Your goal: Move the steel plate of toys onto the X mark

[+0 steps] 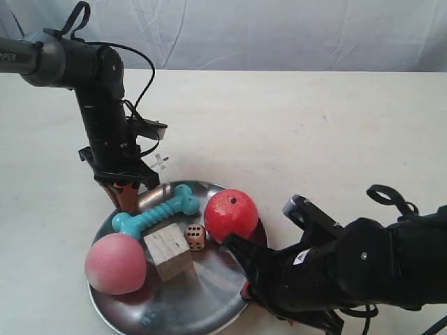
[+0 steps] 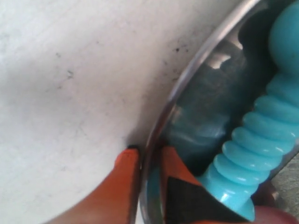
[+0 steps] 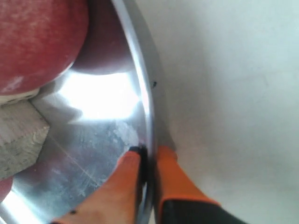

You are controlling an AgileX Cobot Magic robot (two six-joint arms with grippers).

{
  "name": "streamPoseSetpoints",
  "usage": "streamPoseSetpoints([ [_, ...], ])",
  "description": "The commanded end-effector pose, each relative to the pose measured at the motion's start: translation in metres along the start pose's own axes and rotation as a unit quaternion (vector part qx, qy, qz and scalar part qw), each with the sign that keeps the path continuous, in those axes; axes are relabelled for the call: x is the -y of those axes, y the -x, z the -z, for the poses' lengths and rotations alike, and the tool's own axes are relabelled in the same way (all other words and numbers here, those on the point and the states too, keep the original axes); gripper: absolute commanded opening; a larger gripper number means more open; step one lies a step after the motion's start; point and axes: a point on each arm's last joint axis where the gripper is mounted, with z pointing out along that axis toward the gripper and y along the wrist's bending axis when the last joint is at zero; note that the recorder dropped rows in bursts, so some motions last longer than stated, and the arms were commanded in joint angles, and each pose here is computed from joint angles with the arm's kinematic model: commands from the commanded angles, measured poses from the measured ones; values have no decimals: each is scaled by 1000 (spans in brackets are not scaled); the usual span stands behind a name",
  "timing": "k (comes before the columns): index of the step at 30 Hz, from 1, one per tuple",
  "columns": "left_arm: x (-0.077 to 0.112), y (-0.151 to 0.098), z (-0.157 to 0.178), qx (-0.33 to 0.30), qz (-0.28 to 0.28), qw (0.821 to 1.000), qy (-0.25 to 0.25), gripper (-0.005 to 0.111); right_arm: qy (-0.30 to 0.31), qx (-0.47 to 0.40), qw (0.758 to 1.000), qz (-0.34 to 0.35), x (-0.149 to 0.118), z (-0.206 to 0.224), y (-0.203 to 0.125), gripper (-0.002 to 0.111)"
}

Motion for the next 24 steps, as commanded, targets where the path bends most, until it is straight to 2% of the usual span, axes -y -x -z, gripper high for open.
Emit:
streamPoseSetpoints([
  [1, 12, 1, -5, -2, 22, 999, -25, 0, 7, -6, 1000, 27, -5, 3, 0, -1],
  [7, 13, -1, 9, 13, 17, 1000, -7, 0, 7, -7, 1000, 27, -5, 3, 0, -1],
  [24, 14, -2, 19, 25, 12, 1000, 4, 0, 16, 3, 999, 29, -7, 5, 2, -1],
])
